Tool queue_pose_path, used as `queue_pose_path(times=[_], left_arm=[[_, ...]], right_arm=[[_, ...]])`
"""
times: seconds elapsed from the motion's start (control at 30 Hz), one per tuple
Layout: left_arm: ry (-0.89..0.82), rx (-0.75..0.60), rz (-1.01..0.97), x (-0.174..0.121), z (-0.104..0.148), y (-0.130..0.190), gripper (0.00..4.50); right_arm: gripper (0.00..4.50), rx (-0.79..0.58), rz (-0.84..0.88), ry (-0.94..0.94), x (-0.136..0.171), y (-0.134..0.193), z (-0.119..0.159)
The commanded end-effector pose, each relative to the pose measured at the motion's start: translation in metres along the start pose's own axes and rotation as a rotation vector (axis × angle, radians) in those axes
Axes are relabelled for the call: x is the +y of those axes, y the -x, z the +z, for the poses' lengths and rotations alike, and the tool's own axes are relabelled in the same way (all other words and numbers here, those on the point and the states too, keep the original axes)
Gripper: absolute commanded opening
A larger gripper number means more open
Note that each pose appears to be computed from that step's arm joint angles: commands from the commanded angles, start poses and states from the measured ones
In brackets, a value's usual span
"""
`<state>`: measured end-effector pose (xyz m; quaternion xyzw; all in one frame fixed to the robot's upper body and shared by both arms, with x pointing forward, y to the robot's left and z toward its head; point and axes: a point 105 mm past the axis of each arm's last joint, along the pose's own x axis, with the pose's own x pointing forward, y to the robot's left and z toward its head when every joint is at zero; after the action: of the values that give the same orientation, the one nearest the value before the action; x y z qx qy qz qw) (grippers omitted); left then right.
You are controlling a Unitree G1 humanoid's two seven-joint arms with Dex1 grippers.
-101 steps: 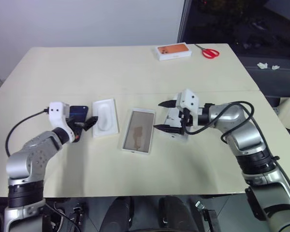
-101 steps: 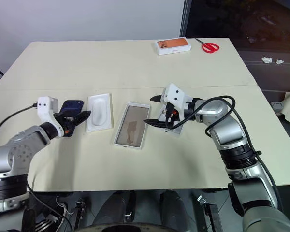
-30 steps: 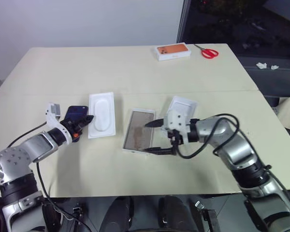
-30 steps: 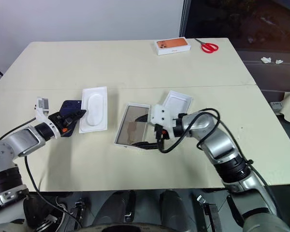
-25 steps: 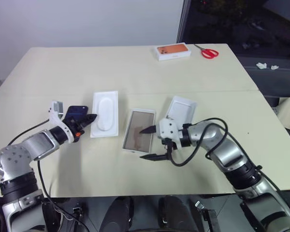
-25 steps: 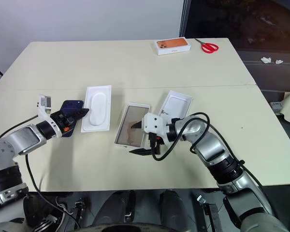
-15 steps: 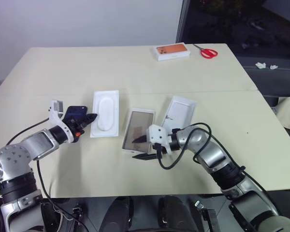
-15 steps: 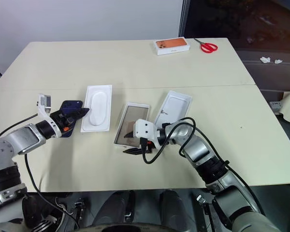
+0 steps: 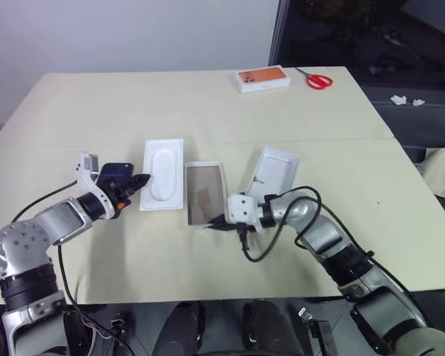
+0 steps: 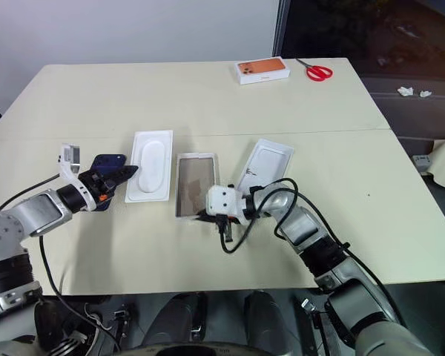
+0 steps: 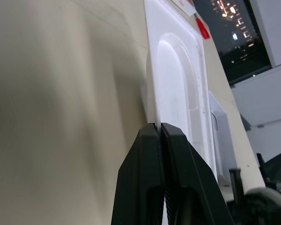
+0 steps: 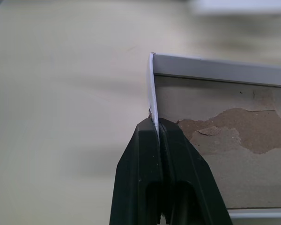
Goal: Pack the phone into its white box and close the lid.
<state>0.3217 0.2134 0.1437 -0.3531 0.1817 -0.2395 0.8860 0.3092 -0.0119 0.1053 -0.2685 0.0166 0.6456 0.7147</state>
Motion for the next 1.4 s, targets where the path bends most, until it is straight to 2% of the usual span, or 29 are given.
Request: queue_pose_path(times=[0.03, 0.1, 0.2, 0.33, 0.57, 0.73, 1.0, 1.1, 1.2, 1.4], left_arm=[[-0.032, -0.034, -0.023, -0.008, 0.008, -0.002, 0.0], [-0.03, -0.045, -0.027, -0.009, 0.009, -0.003, 0.0], [-0.023, -0.051, -0.025, -0.01, 0.008, -0.007, 0.0], [-0.017, -0.047, -0.037, -0.012, 0.007, -0.009, 0.0], [0.006, -0.053, -0.057, -0.019, 0.002, -0.022, 0.0], [0.017, -0.005, -0.046, -0.026, -0.022, -0.044, 0.0], [0.003, 0.015, -0.006, -0.017, -0.031, -0.054, 0.0], [-0.003, 0.035, -0.033, -0.021, -0.032, -0.055, 0.99], [-0.022, 0.049, -0.043, -0.023, -0.032, -0.054, 2.45], [-0.046, 0.038, -0.031, -0.021, -0.026, -0.052, 2.45]], right_arm=[[0.05, -0.022, -0.066, 0.048, -0.016, 0.0, 0.014], [0.05, -0.038, -0.07, 0.0, -0.018, -0.001, 0.015], [0.95, -0.05, -0.076, -0.023, -0.018, -0.003, 0.017], [3.03, -0.04, -0.071, 0.017, -0.016, -0.001, 0.018], [3.03, -0.119, -0.106, -0.035, -0.032, 0.029, 0.038], [3.03, -0.245, -0.152, -0.169, -0.049, 0.056, 0.056], [3.03, -0.185, -0.184, -0.152, -0.051, 0.065, 0.043], [3.08, -0.188, -0.187, -0.156, -0.049, 0.064, 0.042], [3.08, -0.19, -0.191, -0.157, -0.049, 0.063, 0.043], [3.08, -0.19, -0.197, -0.155, -0.05, 0.061, 0.042]])
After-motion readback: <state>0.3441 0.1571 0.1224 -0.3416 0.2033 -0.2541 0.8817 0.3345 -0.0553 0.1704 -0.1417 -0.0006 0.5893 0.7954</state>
